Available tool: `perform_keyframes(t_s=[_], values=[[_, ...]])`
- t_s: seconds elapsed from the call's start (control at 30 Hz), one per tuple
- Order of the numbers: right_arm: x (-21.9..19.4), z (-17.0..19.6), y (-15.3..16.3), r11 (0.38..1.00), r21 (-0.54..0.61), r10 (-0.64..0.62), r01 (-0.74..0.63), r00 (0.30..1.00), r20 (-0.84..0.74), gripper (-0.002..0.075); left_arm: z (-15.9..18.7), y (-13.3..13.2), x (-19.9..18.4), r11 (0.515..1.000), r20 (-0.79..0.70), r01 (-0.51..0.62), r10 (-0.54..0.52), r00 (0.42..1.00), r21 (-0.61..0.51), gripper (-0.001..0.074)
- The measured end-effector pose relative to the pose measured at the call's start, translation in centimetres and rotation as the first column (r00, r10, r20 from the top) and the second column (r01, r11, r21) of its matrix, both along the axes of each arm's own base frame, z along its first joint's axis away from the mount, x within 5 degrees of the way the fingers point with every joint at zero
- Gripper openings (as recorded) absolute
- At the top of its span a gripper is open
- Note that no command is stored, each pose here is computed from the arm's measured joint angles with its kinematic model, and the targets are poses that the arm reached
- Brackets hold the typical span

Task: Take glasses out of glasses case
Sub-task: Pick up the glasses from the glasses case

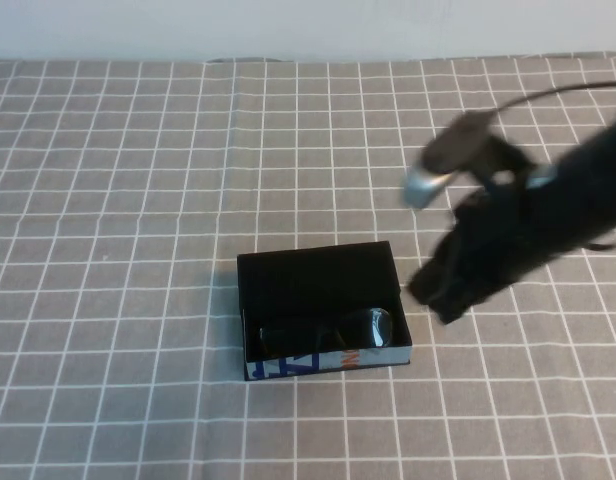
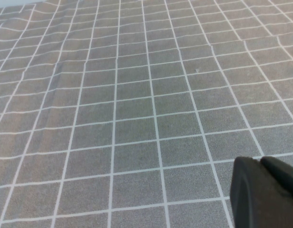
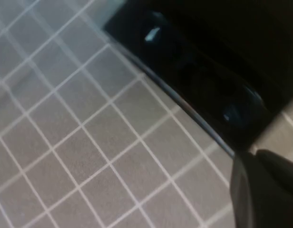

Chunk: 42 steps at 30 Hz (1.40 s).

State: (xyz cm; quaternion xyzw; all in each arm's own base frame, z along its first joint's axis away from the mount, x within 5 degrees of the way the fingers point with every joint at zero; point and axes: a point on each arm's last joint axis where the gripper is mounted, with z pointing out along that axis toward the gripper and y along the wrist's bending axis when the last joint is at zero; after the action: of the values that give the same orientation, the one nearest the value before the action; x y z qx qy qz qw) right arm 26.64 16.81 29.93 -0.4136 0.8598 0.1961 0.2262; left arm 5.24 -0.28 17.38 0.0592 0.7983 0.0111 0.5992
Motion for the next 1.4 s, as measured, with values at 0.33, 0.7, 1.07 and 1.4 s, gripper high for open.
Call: perform_keyframes(t_s=[0.33, 0.7, 1.07, 1.4], values=[[2.8, -2.6, 8.3, 0.818, -0.226, 0.553, -0.529, 0.831, 0.059, 0.0031, 0.0, 0.0, 0.0, 1.0, 0.0, 0.0, 0.0, 1.0, 0.002, -0.0004], [5.6, -6.9, 10.8, 0.702, -0.325, 0.67, -0.634, 0.742, -0.001, 0.0286, 0.0, 0.0, 0.0, 1.0, 0.0, 0.0, 0.0, 1.0, 0.002, -0.0004], [6.4, -7.5, 11.2, 0.689, -0.348, 0.693, -0.636, 0.719, 0.059, 0.0298, 0.0, 0.0, 0.0, 1.0, 0.0, 0.0, 0.0, 1.0, 0.002, -0.0004], [6.6, -8.2, 11.3, 0.677, -0.354, 0.704, -0.646, 0.708, 0.055, 0.0298, 0.0, 0.0, 0.0, 1.0, 0.0, 0.0, 0.0, 1.0, 0.002, -0.0004]])
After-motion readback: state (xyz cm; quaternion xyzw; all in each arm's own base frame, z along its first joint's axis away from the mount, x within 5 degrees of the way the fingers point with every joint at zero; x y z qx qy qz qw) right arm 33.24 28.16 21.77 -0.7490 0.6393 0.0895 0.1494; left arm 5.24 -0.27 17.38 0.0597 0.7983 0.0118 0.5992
